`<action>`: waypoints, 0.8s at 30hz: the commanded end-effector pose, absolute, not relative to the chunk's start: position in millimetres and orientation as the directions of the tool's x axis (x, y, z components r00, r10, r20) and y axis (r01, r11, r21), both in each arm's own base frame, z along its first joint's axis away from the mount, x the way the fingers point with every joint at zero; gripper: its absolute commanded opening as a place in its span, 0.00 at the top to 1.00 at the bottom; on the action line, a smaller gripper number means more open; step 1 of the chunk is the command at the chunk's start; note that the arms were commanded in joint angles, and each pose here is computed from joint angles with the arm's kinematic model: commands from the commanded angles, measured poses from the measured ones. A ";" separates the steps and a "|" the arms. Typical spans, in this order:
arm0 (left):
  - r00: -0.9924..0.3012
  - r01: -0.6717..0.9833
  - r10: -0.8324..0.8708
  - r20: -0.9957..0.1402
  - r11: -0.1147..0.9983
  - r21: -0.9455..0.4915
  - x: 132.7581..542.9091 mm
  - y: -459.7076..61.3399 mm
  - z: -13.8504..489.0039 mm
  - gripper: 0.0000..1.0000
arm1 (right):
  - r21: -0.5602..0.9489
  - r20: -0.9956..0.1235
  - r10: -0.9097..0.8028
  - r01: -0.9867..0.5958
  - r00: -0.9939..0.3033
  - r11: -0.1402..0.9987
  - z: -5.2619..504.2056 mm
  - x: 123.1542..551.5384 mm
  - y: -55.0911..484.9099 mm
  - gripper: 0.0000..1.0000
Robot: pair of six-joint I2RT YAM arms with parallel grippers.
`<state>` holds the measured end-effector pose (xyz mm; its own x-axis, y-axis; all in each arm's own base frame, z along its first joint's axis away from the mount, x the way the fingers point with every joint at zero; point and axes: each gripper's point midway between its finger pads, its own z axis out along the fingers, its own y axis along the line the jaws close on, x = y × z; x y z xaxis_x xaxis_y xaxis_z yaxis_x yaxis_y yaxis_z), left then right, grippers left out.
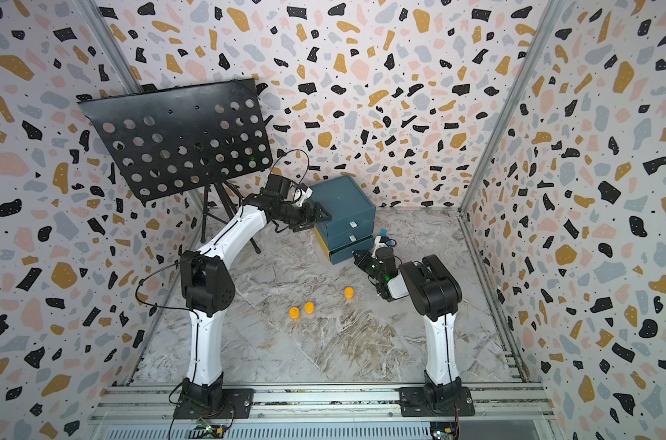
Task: Put the paint cans in the drawer according to color
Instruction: Open the drawer in the storage box.
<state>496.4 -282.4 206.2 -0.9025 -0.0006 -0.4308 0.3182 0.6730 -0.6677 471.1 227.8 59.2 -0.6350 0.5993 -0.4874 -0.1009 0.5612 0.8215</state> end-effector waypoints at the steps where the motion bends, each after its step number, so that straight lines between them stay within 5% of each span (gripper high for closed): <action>1: -0.932 0.266 0.034 -0.361 0.741 -0.617 479.1 -264.7 187.9 0.00 | 0.804 -0.506 0.574 -0.111 -0.643 0.585 65.8 459.5 223.8 1.00; 15: -0.930 0.263 0.026 -0.366 0.741 -0.617 478.6 -262.6 193.6 0.00 | 0.734 -0.540 0.471 -0.117 -0.698 0.669 63.8 407.8 222.5 1.00; 24: -0.931 0.262 0.023 -0.364 0.738 -0.622 478.2 -263.3 194.0 0.00 | 0.691 -0.565 0.420 -0.128 -0.711 0.712 65.9 387.7 223.4 0.88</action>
<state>489.6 -276.4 207.2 -0.9115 0.0048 -0.4114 0.3015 0.6881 -0.6600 396.9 223.8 61.6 -0.7051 0.4554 -0.5435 -0.1109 0.6863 0.7189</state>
